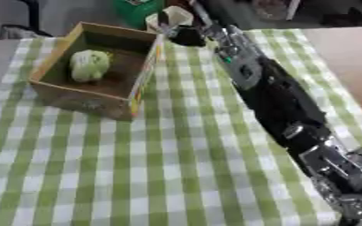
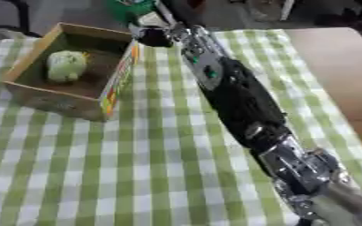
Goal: Pick up objects on the table and place them in the box.
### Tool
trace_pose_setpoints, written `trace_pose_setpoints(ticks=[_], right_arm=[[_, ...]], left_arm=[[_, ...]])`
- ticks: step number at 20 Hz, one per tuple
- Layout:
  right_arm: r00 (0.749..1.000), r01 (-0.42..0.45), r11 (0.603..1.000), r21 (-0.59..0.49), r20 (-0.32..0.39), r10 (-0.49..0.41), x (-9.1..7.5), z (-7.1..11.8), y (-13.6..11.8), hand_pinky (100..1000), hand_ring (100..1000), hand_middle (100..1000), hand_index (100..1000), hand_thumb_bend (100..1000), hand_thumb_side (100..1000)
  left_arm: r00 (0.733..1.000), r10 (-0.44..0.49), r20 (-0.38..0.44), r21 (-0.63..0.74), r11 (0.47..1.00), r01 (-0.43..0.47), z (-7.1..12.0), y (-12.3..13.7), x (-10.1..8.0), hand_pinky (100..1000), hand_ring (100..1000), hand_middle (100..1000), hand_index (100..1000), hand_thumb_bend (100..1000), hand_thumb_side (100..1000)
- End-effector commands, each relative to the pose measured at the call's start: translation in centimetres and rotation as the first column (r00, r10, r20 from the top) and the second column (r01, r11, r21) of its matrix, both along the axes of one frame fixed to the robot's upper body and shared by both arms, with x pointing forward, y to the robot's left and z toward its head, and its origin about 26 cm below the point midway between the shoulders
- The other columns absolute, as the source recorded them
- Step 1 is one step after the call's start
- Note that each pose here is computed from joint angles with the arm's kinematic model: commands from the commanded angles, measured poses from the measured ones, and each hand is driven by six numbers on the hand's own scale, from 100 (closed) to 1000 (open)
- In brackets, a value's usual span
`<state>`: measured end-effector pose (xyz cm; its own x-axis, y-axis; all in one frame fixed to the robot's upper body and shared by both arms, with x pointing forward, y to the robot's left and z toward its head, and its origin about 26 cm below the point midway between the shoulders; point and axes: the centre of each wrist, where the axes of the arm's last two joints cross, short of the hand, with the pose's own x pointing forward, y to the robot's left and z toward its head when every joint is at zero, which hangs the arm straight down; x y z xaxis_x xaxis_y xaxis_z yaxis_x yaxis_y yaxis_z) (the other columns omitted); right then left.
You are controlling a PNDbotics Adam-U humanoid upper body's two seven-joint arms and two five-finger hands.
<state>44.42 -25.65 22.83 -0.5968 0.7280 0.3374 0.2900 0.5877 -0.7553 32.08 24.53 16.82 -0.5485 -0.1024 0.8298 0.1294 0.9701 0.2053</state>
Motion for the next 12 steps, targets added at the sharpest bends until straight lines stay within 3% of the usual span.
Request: trace_pose_setpoints(ticks=[1, 7, 12], right_arm=[[0.998, -0.038, 0.995, 0.097, 0.052, 0.033, -2.7, 2.7, -3.1, 737, 819, 776, 827, 100, 285], [0.998, 0.041, 0.965, 0.26, 0.025, -0.049, -6.2, 1.2, -7.6, 721, 800, 748, 802, 100, 314], [0.998, 0.061, 0.95, 0.307, 0.012, -0.068, -7.4, 0.0, -8.3, 718, 796, 742, 796, 100, 318]], left_arm=[[0.999, 0.036, 0.022, 0.021, 0.999, -0.037, 0.6, 0.9, 0.0, 470, 711, 636, 529, 204, 398], [0.998, 0.069, 0.016, 0.02, 0.997, -0.069, 0.4, 1.5, -0.1, 471, 717, 644, 529, 203, 404], [0.996, 0.084, 0.008, 0.018, 0.996, -0.084, 0.1, 1.7, -0.1, 472, 728, 664, 530, 202, 409]])
